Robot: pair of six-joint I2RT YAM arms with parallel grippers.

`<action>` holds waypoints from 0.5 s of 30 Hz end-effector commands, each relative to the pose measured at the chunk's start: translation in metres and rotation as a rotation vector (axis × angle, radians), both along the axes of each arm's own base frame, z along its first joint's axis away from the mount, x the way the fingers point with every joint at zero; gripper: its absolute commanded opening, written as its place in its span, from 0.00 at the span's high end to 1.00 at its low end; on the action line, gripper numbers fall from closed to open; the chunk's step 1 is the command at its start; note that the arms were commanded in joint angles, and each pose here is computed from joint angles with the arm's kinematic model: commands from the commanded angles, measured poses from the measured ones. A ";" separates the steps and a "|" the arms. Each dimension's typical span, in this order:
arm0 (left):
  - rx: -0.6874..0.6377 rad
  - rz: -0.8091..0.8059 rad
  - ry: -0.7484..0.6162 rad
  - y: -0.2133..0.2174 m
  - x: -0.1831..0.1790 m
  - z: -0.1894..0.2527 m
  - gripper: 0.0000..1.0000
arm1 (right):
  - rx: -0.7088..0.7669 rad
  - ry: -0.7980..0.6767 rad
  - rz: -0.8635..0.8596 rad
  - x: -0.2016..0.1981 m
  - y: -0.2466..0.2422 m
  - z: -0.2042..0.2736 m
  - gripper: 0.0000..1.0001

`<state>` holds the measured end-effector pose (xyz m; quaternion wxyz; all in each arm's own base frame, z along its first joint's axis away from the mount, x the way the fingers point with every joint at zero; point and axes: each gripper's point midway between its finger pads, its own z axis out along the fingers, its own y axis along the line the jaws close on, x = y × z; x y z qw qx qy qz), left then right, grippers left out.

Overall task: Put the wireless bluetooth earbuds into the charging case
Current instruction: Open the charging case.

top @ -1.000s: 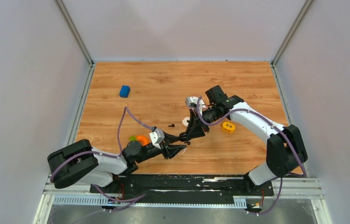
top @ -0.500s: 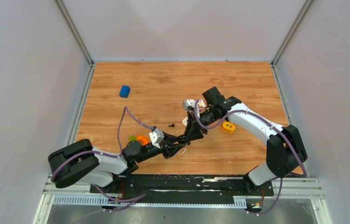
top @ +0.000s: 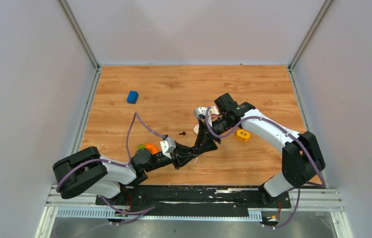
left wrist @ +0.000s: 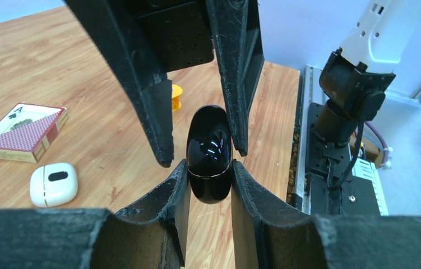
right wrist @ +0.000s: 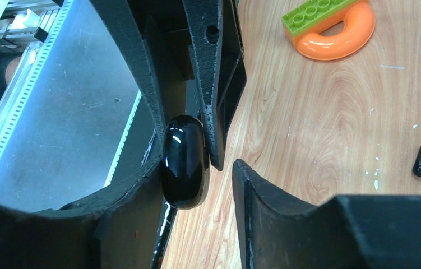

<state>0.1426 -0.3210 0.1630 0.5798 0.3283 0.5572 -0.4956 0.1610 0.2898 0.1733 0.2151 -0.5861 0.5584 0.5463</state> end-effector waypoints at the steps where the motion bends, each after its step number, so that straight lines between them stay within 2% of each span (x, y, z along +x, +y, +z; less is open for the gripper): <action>1: -0.026 -0.082 -0.106 -0.013 -0.010 0.019 0.97 | 0.019 -0.007 0.034 0.000 0.004 0.006 0.51; 8: 0.010 -0.131 -0.177 -0.014 -0.018 0.013 0.98 | 0.001 0.009 0.015 0.004 0.005 0.008 0.49; 15: 0.045 -0.143 -0.267 -0.017 -0.029 0.005 1.00 | 0.003 0.093 0.026 0.001 0.008 0.015 0.49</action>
